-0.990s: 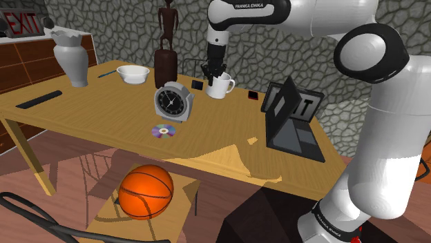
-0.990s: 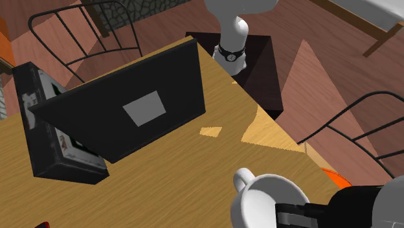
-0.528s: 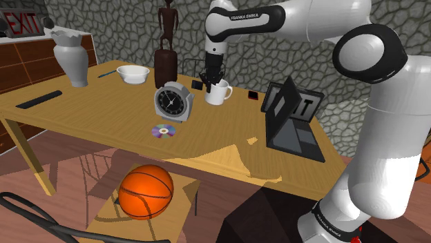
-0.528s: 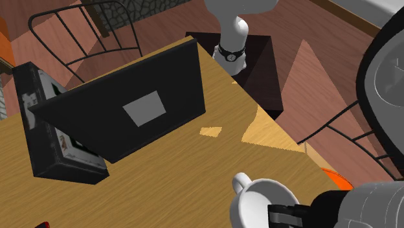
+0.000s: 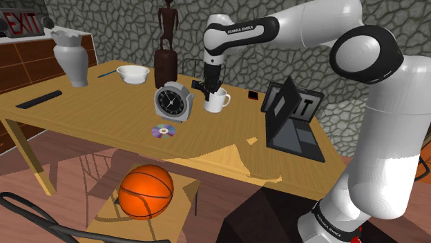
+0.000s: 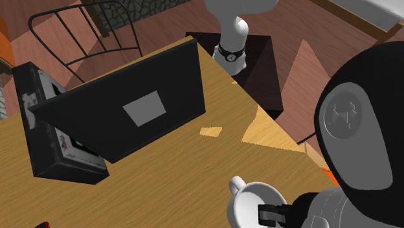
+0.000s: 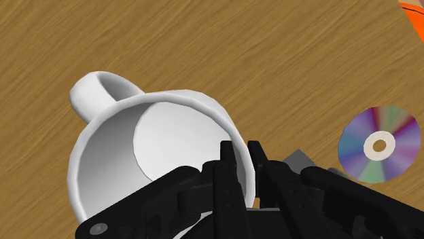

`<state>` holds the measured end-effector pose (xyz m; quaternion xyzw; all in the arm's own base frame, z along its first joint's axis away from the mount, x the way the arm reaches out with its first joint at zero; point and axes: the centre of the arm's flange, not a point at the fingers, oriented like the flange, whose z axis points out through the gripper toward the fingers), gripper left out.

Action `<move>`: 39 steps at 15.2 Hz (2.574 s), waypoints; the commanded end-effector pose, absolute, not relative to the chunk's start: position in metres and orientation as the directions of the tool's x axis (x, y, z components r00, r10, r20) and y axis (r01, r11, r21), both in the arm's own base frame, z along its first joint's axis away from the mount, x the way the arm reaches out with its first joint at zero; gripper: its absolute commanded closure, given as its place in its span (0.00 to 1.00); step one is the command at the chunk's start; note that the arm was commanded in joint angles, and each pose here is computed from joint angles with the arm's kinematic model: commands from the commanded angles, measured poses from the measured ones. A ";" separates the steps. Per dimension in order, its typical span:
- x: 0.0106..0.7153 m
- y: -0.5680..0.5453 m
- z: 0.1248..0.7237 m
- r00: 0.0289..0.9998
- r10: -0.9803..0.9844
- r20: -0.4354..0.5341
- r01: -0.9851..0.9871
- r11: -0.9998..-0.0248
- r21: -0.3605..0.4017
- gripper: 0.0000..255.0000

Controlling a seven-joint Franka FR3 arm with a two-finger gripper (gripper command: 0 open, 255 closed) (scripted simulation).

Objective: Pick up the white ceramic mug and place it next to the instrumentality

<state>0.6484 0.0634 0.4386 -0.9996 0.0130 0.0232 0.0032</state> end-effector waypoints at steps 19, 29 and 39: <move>0.648 0.063 0.361 0.999 -0.026 -0.046 -0.026 -1.000 -0.006 1.00; 0.649 0.063 0.388 0.999 -0.026 -0.046 -0.026 -1.000 -0.006 0.00; 0.650 0.063 0.411 0.999 -0.026 -0.046 -0.026 -1.000 -0.006 0.00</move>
